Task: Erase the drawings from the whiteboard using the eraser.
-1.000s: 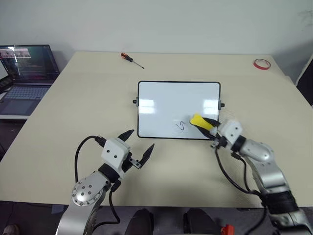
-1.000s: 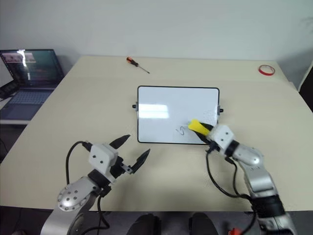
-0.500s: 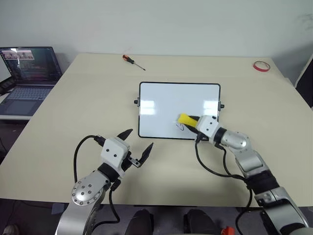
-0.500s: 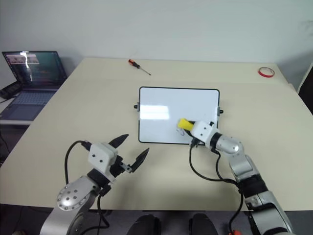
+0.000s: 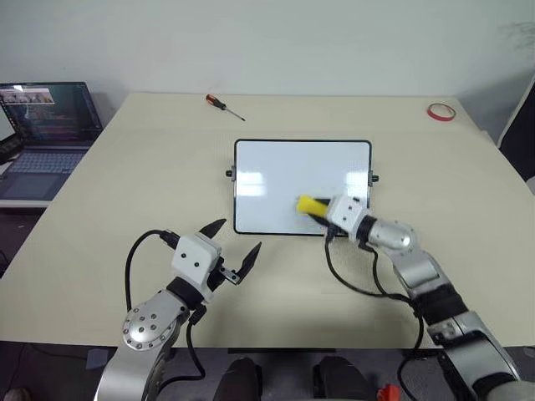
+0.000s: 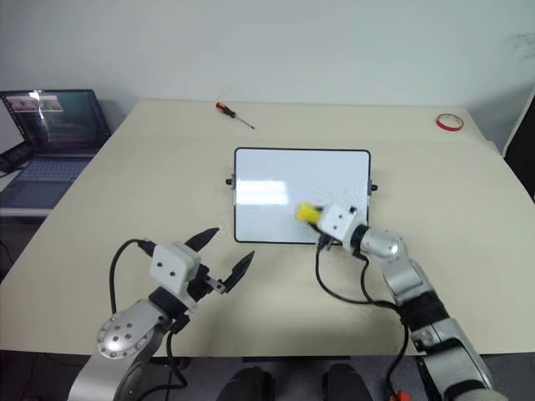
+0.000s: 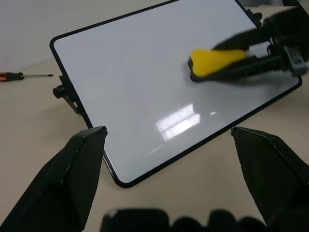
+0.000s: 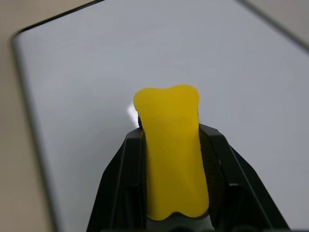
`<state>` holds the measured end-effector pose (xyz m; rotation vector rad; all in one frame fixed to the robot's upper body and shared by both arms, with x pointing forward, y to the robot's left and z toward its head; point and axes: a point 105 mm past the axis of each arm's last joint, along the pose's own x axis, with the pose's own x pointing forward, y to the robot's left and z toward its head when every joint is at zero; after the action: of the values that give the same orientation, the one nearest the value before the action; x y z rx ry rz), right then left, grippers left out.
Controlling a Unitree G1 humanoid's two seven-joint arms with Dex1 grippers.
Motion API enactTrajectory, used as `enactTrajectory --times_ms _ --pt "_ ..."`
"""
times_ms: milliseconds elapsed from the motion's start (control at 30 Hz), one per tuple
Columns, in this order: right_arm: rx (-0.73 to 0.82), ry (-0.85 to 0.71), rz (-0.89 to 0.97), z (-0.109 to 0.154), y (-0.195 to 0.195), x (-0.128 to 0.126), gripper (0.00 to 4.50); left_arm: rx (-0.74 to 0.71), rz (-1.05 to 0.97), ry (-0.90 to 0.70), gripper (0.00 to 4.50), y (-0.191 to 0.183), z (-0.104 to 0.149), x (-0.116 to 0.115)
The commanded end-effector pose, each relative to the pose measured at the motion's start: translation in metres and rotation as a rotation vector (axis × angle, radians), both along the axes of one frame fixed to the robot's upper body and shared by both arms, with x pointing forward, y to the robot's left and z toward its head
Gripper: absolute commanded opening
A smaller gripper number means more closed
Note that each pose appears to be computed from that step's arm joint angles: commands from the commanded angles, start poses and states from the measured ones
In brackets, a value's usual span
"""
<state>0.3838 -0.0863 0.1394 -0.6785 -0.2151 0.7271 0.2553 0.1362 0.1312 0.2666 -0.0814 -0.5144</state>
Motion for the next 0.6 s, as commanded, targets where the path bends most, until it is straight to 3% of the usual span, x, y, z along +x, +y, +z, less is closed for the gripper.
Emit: enactTrajectory --times_ms 33,333,600 --pt "0.020 -0.030 -0.032 0.006 -0.002 0.005 1.15 0.002 -0.012 -0.051 4.50 -0.002 0.012 0.000" --pt "-0.154 0.215 0.136 -0.058 -0.003 -0.039 1.15 0.003 -0.012 -0.052 4.50 -0.002 0.013 0.000" --pt "-0.120 0.137 -0.078 -0.042 -0.041 -0.018 1.15 0.000 -0.027 -0.054 4.50 -0.005 0.012 0.003"
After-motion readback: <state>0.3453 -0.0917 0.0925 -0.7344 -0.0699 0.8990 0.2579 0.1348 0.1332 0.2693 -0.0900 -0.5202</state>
